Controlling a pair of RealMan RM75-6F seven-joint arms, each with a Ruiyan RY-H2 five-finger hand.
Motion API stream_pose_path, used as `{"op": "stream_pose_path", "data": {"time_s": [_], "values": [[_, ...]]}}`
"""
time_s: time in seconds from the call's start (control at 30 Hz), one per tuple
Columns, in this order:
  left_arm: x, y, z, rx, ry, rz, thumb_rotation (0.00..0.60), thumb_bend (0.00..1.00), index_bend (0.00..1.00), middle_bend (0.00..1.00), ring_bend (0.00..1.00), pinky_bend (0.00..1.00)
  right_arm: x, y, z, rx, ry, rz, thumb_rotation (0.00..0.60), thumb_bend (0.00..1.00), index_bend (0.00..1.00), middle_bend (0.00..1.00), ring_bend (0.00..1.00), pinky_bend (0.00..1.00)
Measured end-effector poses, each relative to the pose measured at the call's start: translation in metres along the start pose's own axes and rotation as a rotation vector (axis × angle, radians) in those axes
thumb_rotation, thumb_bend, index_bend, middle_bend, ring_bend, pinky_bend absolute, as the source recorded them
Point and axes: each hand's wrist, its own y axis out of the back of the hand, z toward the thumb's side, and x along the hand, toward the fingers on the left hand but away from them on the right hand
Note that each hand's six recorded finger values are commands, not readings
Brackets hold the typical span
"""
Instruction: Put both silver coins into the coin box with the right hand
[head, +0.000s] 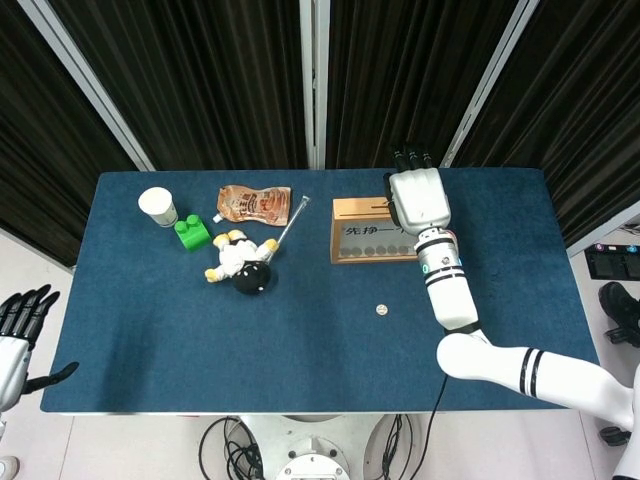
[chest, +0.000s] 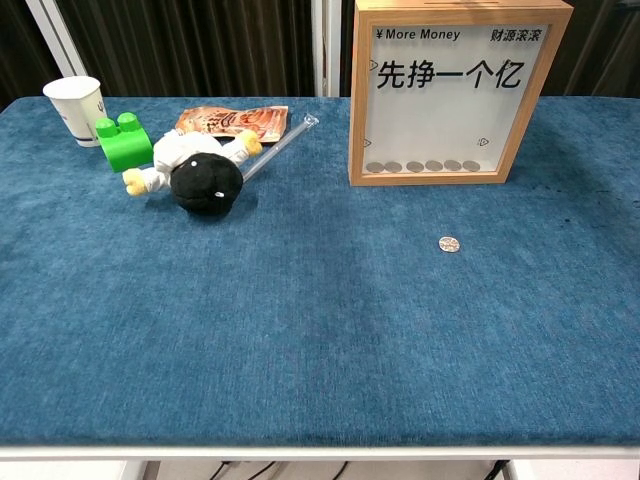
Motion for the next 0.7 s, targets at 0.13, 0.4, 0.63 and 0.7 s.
{"op": "stream_pose_path", "data": {"time_s": [0.13,0.4,0.63,0.7], "values": [[-0.001,0.0,-0.001,-0.003,0.004,-0.001,0.6,0.07,0.06,0.0,0.0,0.0,0.0,-0.004,0.0,0.018,-0.006,0.014,0.6,0.44,0.74,0.09,0.0,0.0],[-0.001,-0.002,-0.002,-0.002,0.006,-0.004,0.6,0.07,0.06,0.0,0.0,0.0,0.0,-0.008,0.001,0.032,-0.019,0.029,0.6,0.44,0.74,0.09,0.0,0.0],[0.0,-0.001,-0.002,-0.002,0.007,-0.003,0.6,0.07,0.06,0.0,0.0,0.0,0.0,-0.011,0.002,0.038,-0.016,0.04,0.6,0.44,0.7,0.09,0.0,0.0],[-0.001,-0.002,-0.003,-0.002,0.009,-0.003,0.6,0.07,0.06,0.0,0.0,0.0,0.0,-0.012,0.002,0.039,-0.014,0.043,0.6,0.44,0.66,0.09,0.0,0.0]]}}
